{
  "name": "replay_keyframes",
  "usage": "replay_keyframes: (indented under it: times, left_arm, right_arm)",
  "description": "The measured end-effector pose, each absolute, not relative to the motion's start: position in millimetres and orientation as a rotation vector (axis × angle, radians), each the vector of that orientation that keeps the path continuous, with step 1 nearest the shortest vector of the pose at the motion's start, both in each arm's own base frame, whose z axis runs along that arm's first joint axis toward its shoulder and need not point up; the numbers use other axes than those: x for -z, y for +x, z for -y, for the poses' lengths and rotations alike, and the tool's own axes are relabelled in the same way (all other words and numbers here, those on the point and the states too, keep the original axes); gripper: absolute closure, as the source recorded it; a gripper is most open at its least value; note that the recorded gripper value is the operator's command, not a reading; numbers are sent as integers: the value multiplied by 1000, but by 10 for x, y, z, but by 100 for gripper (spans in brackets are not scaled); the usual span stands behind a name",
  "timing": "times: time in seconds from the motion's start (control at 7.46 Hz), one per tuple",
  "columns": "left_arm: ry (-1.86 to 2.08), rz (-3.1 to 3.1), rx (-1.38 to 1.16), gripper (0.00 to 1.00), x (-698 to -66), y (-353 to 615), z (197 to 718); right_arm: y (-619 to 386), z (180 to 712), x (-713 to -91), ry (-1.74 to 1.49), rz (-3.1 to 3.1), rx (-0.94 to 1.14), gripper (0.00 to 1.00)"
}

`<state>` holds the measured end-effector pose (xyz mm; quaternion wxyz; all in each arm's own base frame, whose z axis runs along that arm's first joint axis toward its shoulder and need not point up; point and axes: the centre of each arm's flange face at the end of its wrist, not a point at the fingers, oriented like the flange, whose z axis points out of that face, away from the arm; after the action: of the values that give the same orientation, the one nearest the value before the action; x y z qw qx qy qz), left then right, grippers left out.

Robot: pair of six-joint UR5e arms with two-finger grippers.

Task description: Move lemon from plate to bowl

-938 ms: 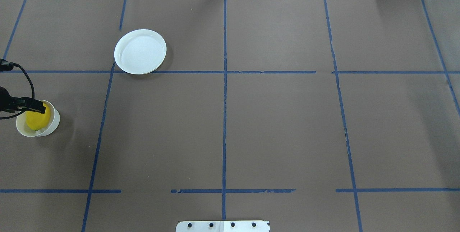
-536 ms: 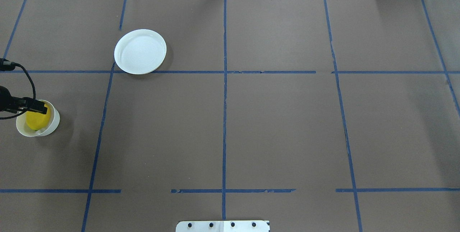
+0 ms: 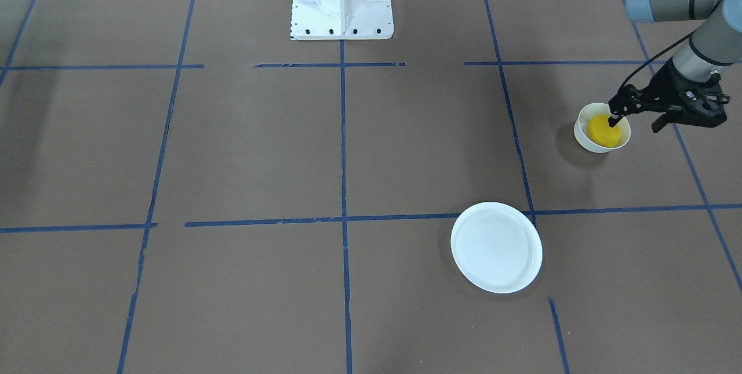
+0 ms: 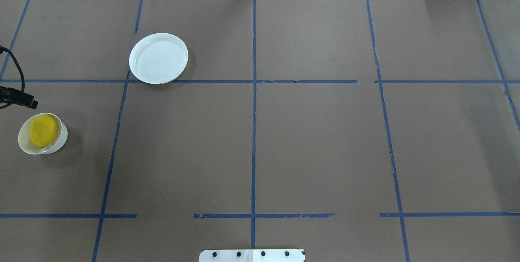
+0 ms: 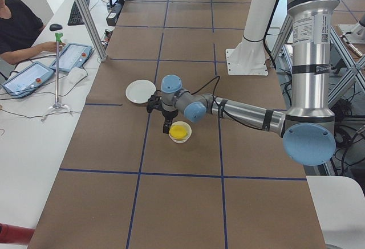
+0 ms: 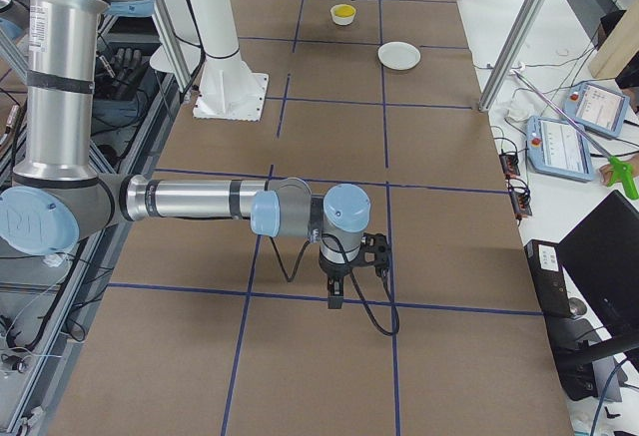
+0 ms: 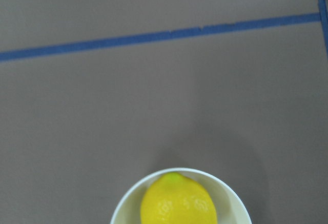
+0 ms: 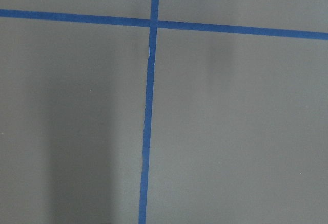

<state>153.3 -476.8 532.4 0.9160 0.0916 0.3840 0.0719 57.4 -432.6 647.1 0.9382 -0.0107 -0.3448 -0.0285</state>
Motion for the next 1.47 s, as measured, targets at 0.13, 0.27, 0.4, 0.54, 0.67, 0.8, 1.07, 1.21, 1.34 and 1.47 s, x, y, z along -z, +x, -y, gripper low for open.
replay_keyframes:
  times: [0.13, 0.27, 0.4, 0.54, 0.67, 0.8, 1.07, 1.21, 1.34, 1.47]
  left_arm:
    - [204, -767, -173, 0, -5278, 1275, 4921]
    - [220, -753, -200, 0, -5274, 977, 5015]
    - [234, -749, -216, 0, -5307, 615, 5064]
    - [244, -745, -219, 0, -5374, 229, 5079]
    - [245, -739, -218, 0, -5454, -52, 5071]
    - [228, -735, -204, 0, -5556, -212, 5061]
    - [162, -746, -166, 0, -5851, -320, 5007]
    - [125, -770, -148, 0, -6024, -333, 4956]
    - [93, -787, -130, 0, -6199, -351, 4921]
    - [67, -795, -106, 0, -6369, -405, 4896]
  right_arm:
    - [574, 4326, -6472, -22, 704, 58, 0]
    - [574, 4326, -6471, -22, 704, 58, 0]
    - [574, 4326, -6471, -22, 704, 58, 0]
    - [574, 4326, -6471, -22, 704, 58, 0]
    - [574, 4326, -6471, -22, 704, 58, 0]
    - [574, 4326, -6471, -22, 704, 58, 0]
    - [574, 4326, -6471, -22, 704, 58, 0]
    - [574, 4326, -6471, -22, 704, 58, 0]
    - [574, 4326, -6471, -22, 704, 58, 0]
    - [574, 4326, -6471, -22, 704, 58, 0]
